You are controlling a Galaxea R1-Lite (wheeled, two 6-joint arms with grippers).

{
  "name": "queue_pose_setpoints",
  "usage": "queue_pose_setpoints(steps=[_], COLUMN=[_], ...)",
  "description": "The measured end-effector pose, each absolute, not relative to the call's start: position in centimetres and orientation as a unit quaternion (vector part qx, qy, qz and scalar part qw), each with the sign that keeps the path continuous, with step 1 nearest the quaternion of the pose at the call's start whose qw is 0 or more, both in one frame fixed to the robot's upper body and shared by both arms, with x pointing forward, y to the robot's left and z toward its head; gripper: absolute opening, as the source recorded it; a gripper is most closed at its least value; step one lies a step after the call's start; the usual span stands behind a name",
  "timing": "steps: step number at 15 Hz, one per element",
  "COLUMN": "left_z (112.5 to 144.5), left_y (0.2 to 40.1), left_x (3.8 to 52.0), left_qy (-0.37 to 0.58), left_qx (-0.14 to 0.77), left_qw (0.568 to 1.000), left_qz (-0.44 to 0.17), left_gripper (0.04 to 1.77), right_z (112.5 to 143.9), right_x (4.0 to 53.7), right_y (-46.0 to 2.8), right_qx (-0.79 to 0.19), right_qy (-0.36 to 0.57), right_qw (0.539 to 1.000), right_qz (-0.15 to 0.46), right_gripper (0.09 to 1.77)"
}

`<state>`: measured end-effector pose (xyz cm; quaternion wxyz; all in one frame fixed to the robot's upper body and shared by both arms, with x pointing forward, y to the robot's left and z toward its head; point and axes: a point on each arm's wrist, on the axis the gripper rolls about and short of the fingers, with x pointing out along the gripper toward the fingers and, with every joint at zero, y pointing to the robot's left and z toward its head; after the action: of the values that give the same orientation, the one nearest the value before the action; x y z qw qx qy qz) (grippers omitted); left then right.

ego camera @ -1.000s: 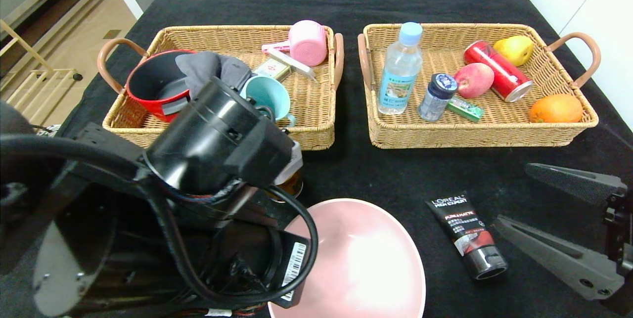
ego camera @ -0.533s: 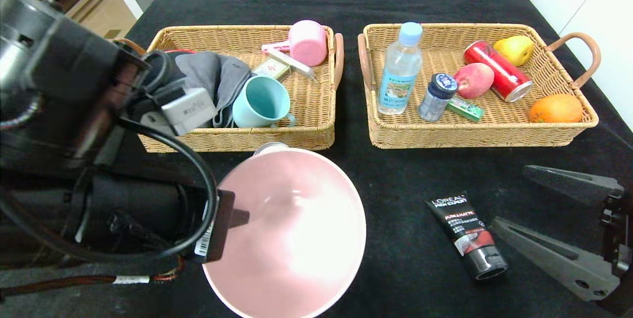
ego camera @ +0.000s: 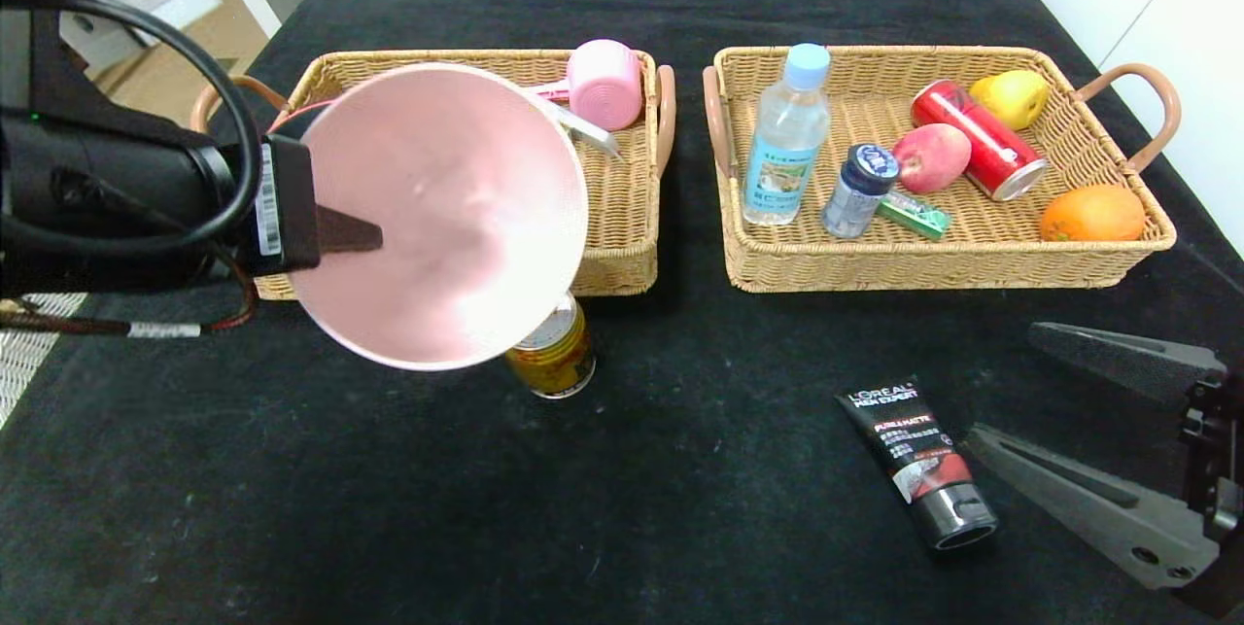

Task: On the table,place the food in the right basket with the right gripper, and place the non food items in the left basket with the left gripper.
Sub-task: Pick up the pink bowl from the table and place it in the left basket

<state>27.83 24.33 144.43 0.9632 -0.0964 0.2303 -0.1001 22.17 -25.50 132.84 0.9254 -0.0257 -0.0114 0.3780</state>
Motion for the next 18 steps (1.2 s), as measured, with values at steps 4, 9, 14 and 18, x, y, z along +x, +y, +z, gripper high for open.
queue_pose_setpoints(steps=[4, 9, 14, 18], left_z=[145.8, 146.2, 146.4, 146.6], left_y=[26.2, 27.2, 28.0, 28.0], left_x=[30.8, 35.1, 39.4, 42.0], left_qy=[0.16, 0.097, 0.068, 0.035], left_qx=[-0.127, -0.149, -0.159, -0.165], left_qw=[0.978, 0.984, 0.985, 0.985], left_qz=[-0.049, -0.013, 0.019, 0.035], left_gripper=[0.17, 0.17, 0.17, 0.17], right_z=[132.9, 132.9, 132.9, 132.9], right_x=[22.2, 22.2, 22.2, 22.2], right_y=[-25.5, -25.6, -25.6, -25.6], right_qx=[-0.026, -0.026, -0.026, -0.026], right_qy=[-0.012, -0.012, -0.013, -0.013], right_qw=[0.926, 0.927, 0.927, 0.927], right_qz=[0.378, 0.375, 0.374, 0.374], right_gripper=[1.71, 1.71, 1.71, 1.71])
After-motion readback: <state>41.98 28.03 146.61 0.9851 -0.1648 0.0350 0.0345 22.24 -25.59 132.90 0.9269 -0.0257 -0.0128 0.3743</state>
